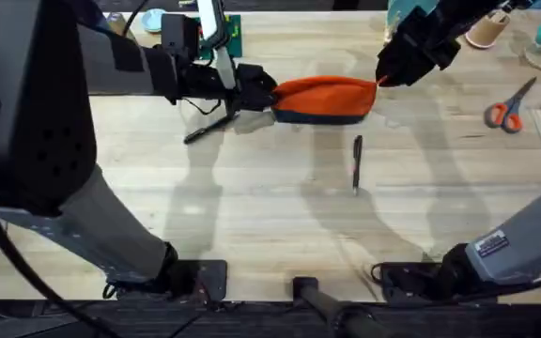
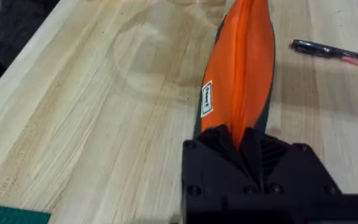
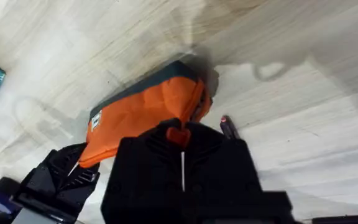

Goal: Unzip the bag, pick up the pens from the table one at a time and place them inside, then zip the bag closed.

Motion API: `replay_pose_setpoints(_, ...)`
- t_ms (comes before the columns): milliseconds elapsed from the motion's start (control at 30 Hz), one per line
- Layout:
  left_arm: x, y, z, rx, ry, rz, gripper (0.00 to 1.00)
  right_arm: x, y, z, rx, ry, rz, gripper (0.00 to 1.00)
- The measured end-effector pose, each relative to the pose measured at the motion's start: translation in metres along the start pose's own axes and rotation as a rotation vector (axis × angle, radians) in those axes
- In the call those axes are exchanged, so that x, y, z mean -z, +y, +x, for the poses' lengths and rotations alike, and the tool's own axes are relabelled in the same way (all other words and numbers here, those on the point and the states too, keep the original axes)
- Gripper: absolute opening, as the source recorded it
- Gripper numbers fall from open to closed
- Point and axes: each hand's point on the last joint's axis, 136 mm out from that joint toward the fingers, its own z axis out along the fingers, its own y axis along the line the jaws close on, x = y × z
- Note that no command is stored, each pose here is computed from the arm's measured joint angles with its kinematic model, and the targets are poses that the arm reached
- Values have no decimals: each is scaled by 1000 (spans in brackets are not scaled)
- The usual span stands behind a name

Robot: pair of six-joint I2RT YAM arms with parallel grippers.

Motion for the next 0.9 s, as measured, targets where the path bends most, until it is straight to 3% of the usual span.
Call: replay_pose_setpoints(900, 1, 2, 0, -1, 0, -6, 41, -5, 27, 2, 98, -78, -21, 31)
